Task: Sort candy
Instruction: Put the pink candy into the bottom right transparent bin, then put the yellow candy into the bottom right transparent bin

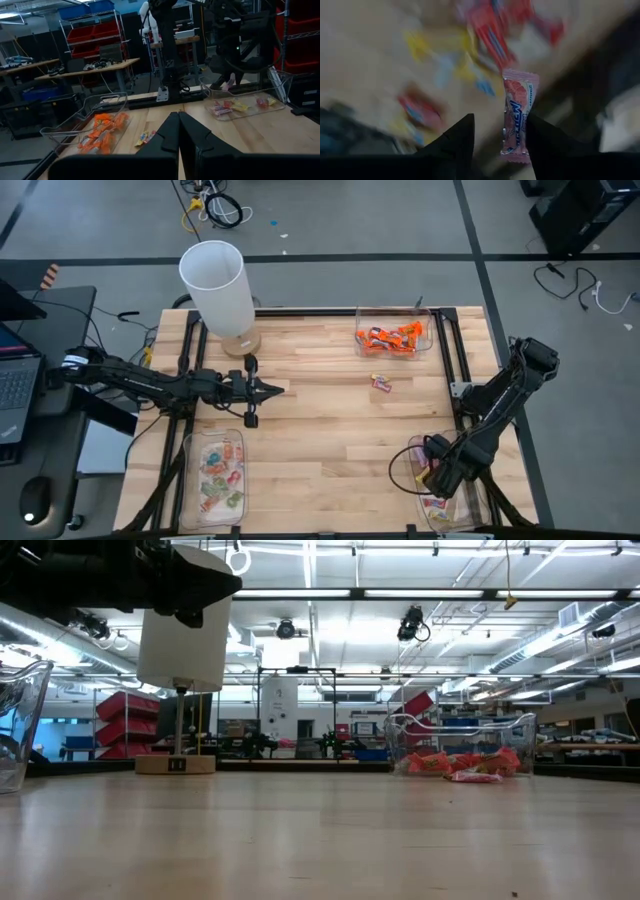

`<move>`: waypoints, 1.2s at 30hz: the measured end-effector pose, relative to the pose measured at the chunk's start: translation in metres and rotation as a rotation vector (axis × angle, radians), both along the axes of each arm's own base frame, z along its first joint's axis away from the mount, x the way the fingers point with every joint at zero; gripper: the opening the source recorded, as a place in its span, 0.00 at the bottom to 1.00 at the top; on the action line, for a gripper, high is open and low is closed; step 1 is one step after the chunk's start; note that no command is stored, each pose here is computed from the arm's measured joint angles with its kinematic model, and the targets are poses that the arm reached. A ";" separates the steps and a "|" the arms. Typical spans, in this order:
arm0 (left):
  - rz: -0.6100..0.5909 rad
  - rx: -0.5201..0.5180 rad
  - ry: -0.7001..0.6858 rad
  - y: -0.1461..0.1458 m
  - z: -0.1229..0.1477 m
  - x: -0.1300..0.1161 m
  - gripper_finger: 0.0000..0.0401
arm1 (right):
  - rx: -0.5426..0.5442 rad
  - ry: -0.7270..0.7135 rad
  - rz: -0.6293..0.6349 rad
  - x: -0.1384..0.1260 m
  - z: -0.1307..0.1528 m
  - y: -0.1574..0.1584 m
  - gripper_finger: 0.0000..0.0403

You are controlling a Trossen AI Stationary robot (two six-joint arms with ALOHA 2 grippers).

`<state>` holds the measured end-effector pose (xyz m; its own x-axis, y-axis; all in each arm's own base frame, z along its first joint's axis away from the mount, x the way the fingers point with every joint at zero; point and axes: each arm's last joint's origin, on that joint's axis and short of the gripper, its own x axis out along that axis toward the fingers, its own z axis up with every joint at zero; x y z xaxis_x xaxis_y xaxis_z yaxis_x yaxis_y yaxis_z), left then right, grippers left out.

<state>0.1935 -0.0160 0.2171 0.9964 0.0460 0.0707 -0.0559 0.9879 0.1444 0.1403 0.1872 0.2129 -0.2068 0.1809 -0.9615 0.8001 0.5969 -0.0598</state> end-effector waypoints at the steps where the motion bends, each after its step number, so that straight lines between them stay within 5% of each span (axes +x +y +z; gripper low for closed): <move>1: 0.000 -0.003 0.000 0.000 0.000 0.000 0.01 | -0.028 -0.038 0.002 0.001 -0.001 0.000 0.40; 15: -0.001 -0.006 0.006 0.000 -0.001 0.000 0.01 | 0.004 0.064 -0.031 -0.002 0.005 0.000 0.44; 26: -0.002 -0.013 -0.015 0.000 0.001 0.000 0.01 | -0.455 -0.427 0.031 0.015 0.063 -0.014 0.44; 36: -0.010 -0.074 -0.075 0.000 0.007 -0.001 0.01 | -0.695 -0.408 0.073 0.061 0.086 -0.079 0.44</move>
<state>0.1928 -0.0160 0.2241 0.9890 0.0442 0.1414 -0.0540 0.9963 0.0663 0.2009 0.1083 0.2985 0.1962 -0.4862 -0.8516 0.7996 0.5820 -0.1480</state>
